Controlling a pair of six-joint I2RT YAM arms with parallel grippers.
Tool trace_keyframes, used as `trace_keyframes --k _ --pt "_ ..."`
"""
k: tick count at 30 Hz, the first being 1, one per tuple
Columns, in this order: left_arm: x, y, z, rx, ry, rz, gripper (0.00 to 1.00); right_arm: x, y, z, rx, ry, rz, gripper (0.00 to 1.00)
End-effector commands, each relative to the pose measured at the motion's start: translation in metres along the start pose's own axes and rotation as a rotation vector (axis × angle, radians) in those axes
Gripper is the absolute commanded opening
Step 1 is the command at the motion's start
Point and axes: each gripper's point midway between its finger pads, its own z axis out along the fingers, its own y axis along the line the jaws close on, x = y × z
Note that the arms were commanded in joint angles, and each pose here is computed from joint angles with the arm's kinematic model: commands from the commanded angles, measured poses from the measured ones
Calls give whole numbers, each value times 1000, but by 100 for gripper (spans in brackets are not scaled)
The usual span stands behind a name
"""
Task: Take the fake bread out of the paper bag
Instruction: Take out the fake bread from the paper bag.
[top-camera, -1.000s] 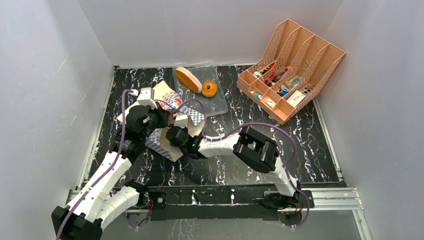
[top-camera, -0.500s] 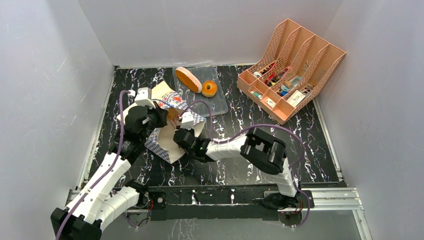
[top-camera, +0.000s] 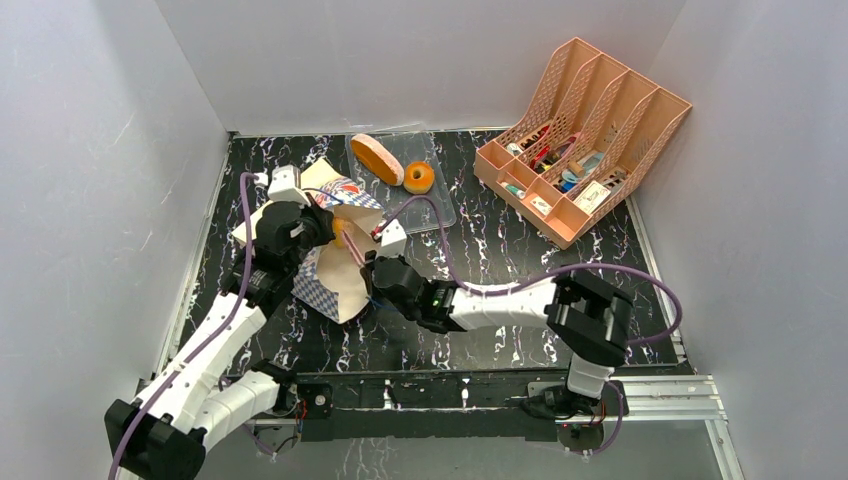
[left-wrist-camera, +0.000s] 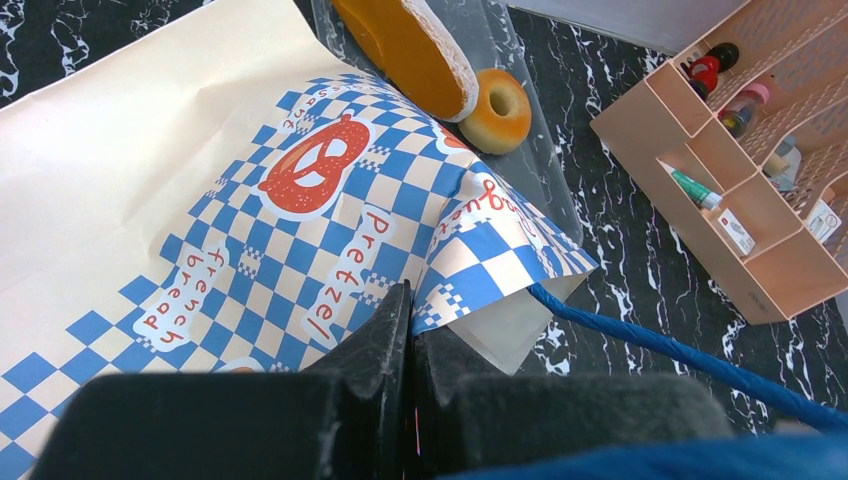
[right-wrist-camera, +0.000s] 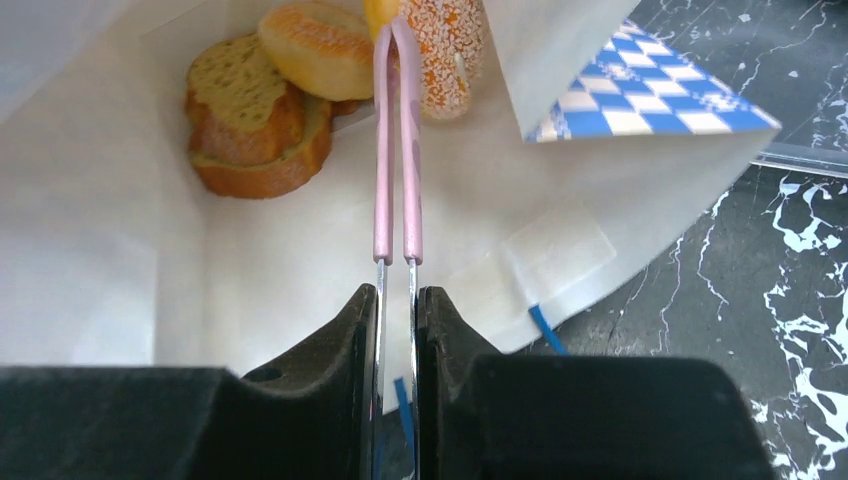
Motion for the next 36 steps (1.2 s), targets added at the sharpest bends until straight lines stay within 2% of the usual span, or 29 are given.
trace_keyframes --k 1,7,15,23,36 --pt "-7 3 2 -44 -3 -10 0 -35 16 -25 -75 -87 39 0" --pt "-11 5 5 -65 -16 -12 0 -44 17 -46 -96 -96 31 0" --pt "-13 3 7 -59 -16 -13 0 -37 12 -48 -66 -56 23 0" --pt "-17 1 5 -51 -27 2 0 -20 1 -56 -41 2 75 12" --pt "-15 -1 6 -37 -20 16 0 -7 -8 -25 6 82 130 24"
